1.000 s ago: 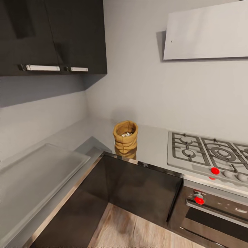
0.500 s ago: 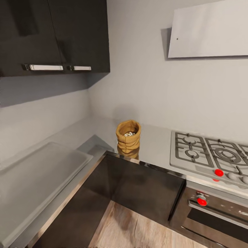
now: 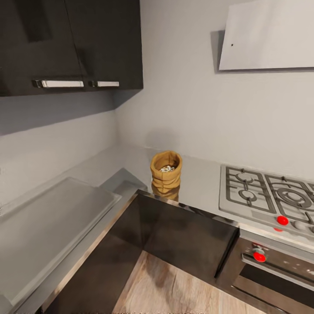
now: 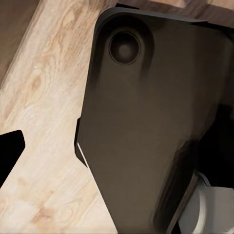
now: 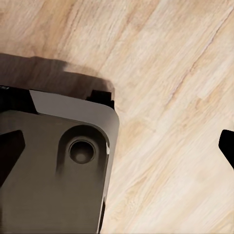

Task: In the kitchen, take the popcorn bag from the countertop, put it into the microwave, and heat it until the popcorn is cooked so the cooked popcorn ends up inside the bag.

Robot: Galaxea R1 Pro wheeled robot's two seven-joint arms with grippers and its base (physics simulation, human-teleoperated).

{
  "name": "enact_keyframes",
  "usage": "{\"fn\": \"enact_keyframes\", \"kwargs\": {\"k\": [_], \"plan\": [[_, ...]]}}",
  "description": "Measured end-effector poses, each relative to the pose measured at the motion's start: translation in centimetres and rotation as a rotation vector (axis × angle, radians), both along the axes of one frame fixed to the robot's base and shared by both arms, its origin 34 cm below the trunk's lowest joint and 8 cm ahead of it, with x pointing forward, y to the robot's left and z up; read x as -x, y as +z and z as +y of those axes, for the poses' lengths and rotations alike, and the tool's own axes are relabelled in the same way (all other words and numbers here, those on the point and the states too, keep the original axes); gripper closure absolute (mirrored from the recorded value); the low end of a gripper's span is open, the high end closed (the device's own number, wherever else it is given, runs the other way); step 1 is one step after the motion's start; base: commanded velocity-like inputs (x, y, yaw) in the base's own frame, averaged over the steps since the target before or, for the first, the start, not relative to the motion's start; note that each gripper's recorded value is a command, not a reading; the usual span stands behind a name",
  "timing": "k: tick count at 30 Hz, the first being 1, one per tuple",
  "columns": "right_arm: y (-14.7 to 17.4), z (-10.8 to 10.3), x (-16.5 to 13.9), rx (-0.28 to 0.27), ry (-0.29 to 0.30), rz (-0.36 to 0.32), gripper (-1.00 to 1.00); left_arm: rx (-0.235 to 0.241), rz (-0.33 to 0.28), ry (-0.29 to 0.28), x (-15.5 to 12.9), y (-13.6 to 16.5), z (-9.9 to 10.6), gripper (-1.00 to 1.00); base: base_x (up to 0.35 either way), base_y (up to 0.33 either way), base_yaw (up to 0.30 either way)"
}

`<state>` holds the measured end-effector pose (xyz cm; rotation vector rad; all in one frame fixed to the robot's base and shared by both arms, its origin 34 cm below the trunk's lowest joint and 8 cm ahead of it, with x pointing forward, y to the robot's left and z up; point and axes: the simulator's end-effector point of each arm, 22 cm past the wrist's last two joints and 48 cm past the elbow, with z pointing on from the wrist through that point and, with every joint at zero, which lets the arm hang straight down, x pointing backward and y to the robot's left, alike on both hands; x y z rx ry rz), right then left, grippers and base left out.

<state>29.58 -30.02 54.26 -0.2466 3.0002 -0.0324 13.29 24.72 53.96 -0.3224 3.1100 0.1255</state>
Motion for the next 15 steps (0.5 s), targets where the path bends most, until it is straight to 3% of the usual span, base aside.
{"fn": "enact_keyframes", "kwargs": {"k": [15], "plan": [[-0.36,0.02,0.92,-0.001,-0.001,0.024,-1.0,0.0,0.024,0.001,0.95,0.02,0.05,-1.0,0.0,0.0,0.072]]}}
